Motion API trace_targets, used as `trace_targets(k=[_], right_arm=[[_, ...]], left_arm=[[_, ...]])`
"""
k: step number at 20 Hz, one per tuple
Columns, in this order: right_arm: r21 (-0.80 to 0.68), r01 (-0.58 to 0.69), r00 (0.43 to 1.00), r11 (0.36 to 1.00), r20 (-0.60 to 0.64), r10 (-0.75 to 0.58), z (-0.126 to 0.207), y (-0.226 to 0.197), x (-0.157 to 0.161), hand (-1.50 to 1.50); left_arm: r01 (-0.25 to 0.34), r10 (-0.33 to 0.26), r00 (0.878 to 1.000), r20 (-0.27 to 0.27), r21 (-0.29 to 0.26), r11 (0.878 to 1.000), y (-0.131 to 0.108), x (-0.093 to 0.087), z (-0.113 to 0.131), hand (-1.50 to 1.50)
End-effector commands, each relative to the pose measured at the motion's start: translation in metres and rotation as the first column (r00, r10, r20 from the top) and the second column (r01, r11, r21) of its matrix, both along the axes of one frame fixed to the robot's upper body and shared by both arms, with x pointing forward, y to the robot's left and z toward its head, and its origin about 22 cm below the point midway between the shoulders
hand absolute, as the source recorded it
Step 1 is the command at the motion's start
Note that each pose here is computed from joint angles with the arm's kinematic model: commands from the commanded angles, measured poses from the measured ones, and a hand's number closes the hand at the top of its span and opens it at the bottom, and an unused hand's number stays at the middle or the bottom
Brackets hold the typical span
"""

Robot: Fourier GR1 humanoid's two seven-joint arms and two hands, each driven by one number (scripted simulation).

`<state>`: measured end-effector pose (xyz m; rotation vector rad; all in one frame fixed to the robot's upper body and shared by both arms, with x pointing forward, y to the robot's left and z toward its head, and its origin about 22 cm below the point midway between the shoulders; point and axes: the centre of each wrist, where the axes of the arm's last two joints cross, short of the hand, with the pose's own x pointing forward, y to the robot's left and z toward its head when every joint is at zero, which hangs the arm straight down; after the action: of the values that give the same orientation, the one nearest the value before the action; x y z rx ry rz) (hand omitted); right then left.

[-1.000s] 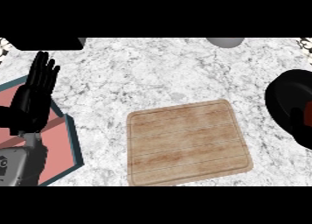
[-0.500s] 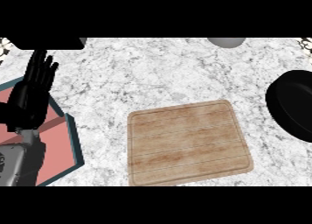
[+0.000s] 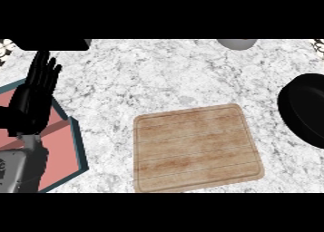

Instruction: Pick the bell pepper from the cutting board and place it in the pot

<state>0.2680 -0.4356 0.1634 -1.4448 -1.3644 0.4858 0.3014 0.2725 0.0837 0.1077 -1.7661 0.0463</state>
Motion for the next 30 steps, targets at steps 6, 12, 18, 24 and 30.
trace_targets(k=[6, 12, 18, 24, 30], right_arm=[[0.285, 0.016, 0.977, 0.959, -0.210, 0.046, -0.045, -0.029, 0.030, -1.50], [0.317, -0.143, 0.957, 0.938, -0.197, 0.213, -0.062, -0.033, 0.045, -1.50], [0.417, -0.269, 0.963, 0.868, 0.104, 0.248, -0.047, -0.032, 0.046, -1.50], [0.597, -0.216, 0.974, 0.773, 0.190, 0.125, -0.028, -0.038, 0.047, -1.50], [0.649, -0.242, 0.949, 0.722, 0.313, 0.036, -0.023, -0.101, 0.004, -1.50]], left_arm=[[0.010, -0.010, 1.000, -0.001, 0.001, 1.000, -0.005, 0.000, -0.003, 0.00], [0.015, -0.015, 1.000, 0.012, 0.019, 1.000, 0.002, -0.009, -0.011, 0.00], [-0.007, 0.007, 1.000, -0.007, -0.004, 1.000, -0.009, 0.000, -0.002, 0.00], [0.000, 0.000, 1.000, 0.006, 0.008, 1.000, 0.002, -0.010, -0.010, 0.00], [-0.015, 0.016, 1.000, -0.007, 0.004, 1.000, -0.006, -0.001, -0.017, 0.00]])
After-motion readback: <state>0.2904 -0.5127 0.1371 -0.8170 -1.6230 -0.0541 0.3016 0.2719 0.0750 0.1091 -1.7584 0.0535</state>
